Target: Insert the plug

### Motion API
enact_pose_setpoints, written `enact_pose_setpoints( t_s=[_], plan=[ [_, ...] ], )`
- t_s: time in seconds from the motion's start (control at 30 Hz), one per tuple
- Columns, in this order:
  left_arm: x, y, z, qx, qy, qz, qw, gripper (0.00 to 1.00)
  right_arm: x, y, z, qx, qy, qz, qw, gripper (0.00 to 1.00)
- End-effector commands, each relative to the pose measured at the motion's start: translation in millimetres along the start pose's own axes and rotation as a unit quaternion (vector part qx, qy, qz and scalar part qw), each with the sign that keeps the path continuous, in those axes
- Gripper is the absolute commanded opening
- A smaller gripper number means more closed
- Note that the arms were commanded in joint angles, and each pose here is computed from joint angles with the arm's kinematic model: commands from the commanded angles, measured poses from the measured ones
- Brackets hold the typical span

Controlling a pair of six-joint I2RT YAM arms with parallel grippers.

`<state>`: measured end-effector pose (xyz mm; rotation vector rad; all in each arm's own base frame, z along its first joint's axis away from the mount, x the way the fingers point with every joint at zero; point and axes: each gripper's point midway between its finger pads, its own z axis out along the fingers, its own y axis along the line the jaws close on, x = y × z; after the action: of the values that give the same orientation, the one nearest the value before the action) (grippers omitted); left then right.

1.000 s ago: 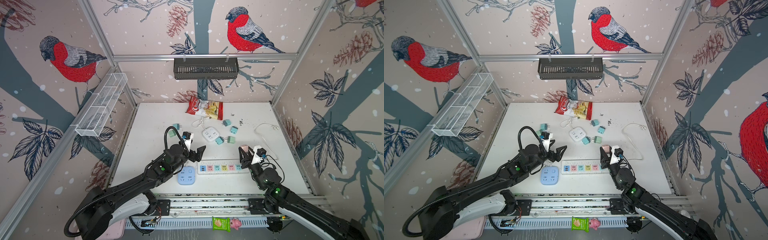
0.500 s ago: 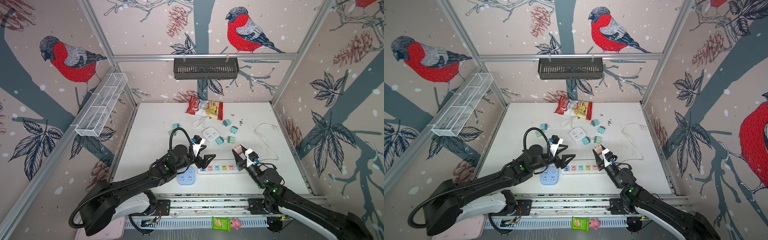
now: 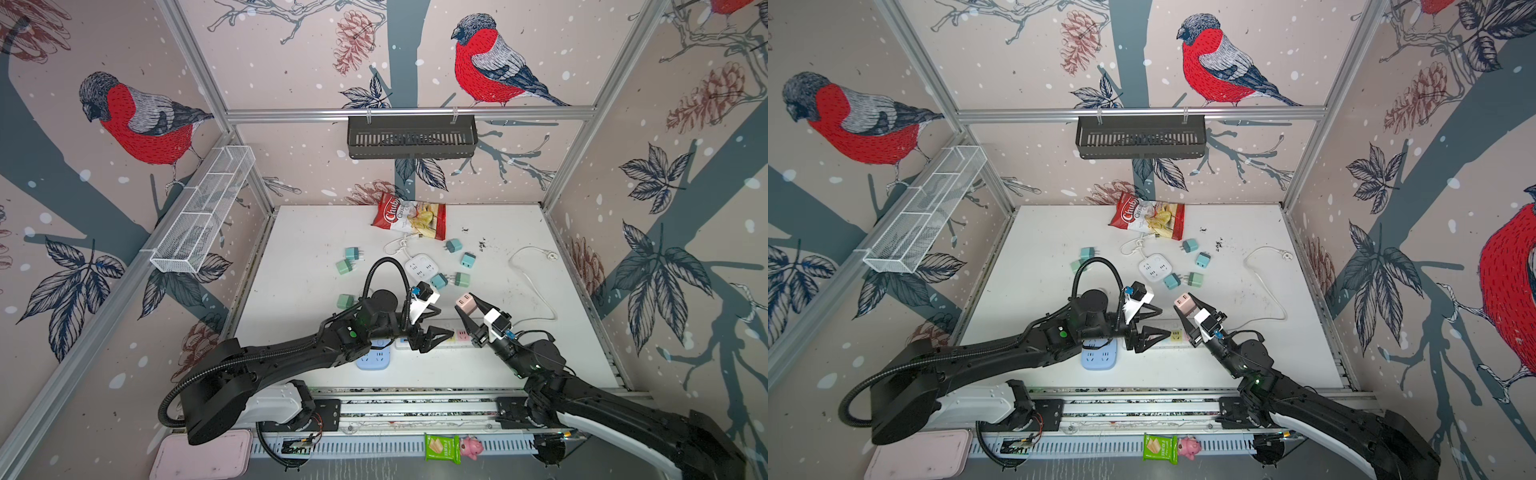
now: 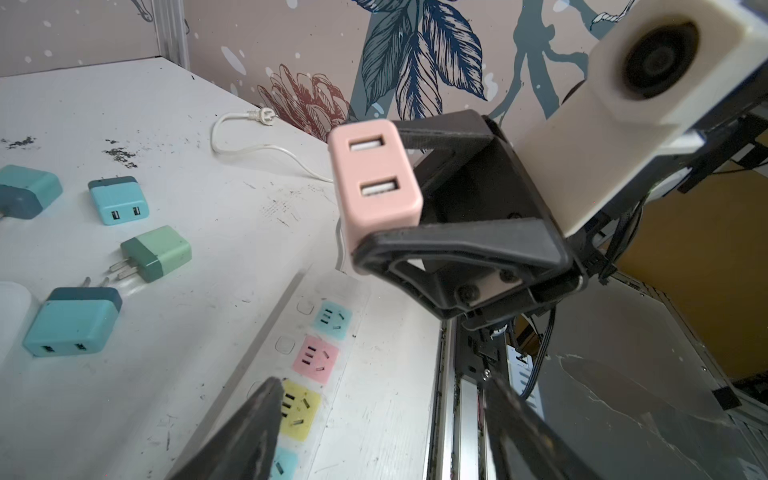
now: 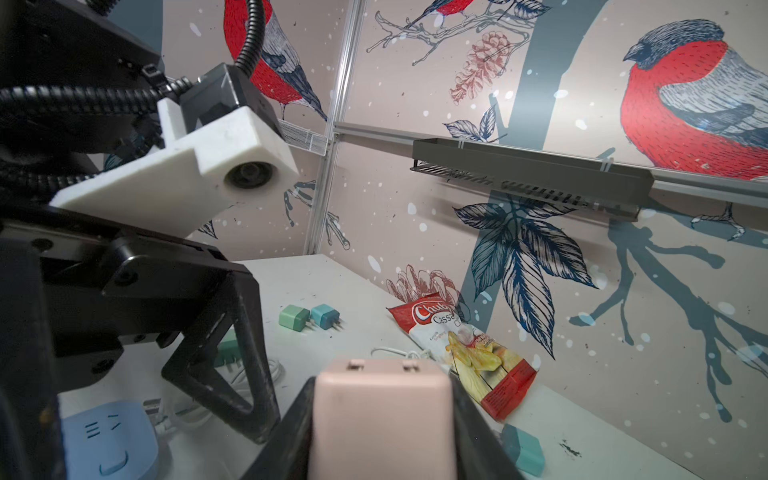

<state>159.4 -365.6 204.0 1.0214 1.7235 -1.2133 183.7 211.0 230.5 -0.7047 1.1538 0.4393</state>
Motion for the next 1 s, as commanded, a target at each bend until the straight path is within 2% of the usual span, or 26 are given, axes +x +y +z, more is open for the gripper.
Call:
enact_pose_setpoints(
  t_s=[0.0, 0.3, 0.63, 0.97],
  plan=[
    [-14.2, -9.3, -4.2, 0.019, -0.036, 0.013, 0.999, 0.76, 55.9, 15.6, -23.6, -0.010, 0.060, -0.027, 0.998, 0.02],
    [-24.3, -3.6, -25.2, -0.021, -0.081, 0.024, 0.996, 0.81, 65.5, 25.9, -13.8, -0.012, 0.095, -0.058, 0.994, 0.02],
    [-18.2, 12.6, -11.9, -0.054, -0.046, 0.007, 0.997, 0.78, 62.7, 33.2, -17.3, -0.017, 0.088, -0.076, 0.993, 0.01],
    [-10.5, 18.1, 3.6, -0.056, 0.002, -0.004, 0.998, 0.76, 54.8, 37.7, -27.2, -0.032, 0.059, -0.073, 0.995, 0.01]
  ],
)
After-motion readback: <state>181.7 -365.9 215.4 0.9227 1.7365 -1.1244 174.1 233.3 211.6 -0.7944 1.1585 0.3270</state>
